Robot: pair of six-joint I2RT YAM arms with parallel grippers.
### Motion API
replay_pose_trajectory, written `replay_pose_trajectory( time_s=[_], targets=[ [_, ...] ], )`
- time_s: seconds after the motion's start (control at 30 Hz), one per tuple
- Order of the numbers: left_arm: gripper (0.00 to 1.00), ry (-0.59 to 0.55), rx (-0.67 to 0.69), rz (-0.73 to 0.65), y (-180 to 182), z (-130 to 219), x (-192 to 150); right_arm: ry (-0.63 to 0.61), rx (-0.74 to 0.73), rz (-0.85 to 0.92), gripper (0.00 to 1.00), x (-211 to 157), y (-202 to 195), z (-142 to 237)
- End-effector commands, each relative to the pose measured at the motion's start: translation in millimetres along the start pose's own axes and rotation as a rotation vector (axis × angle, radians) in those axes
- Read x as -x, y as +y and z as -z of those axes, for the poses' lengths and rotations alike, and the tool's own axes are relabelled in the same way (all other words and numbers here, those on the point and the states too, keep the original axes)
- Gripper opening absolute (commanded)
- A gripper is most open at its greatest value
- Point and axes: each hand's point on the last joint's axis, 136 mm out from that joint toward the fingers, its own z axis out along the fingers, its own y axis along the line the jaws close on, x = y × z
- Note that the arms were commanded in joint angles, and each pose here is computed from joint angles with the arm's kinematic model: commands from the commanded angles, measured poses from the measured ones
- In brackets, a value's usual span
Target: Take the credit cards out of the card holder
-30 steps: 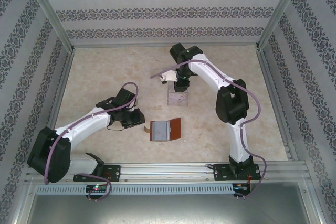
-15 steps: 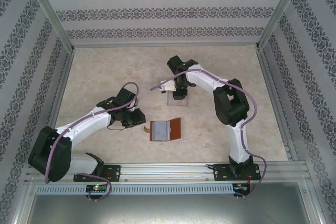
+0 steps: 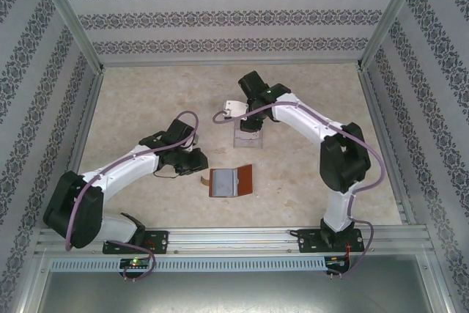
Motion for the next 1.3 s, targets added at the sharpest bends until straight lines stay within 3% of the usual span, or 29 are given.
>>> replay_pose_trajectory(
  time_s=[0.0, 0.17, 0.3, 0.53, 0.77, 1.27],
  targets=[
    [0.19, 0.006, -0.039, -0.039, -21.4, -0.9, 4.5, -0.065, -0.040, -0.232, 0.36, 12.8, 4.9, 11.8],
    [0.17, 0.039, -0.037, -0.056, -28.1, -15.3, 1.7, -0.156, -0.041, -0.575, 0.33, 22.7, 25.6, 26.8],
    [0.14, 0.084, -0.026, -0.056, -26.4, -32.0, -4.4, -0.146, -0.003, -0.875, 0.27, 15.2, 46.9, 30.3],
    [0.11, 0.127, 0.069, -0.035, 5.3, -46.4, -19.1, -0.147, 0.249, -1.300, 0.20, 13.5, 105.0, 21.6],
    [0.09, 0.158, 0.085, -0.021, 24.2, -55.1, -35.0, -0.072, 0.397, -1.406, 0.22, 20.6, 149.4, 4.5],
    [0.08, 0.162, 0.065, -0.015, 29.0, -58.9, -42.4, 0.077, 0.452, -1.456, 0.29, 28.6, 186.9, -41.3]
  ],
)
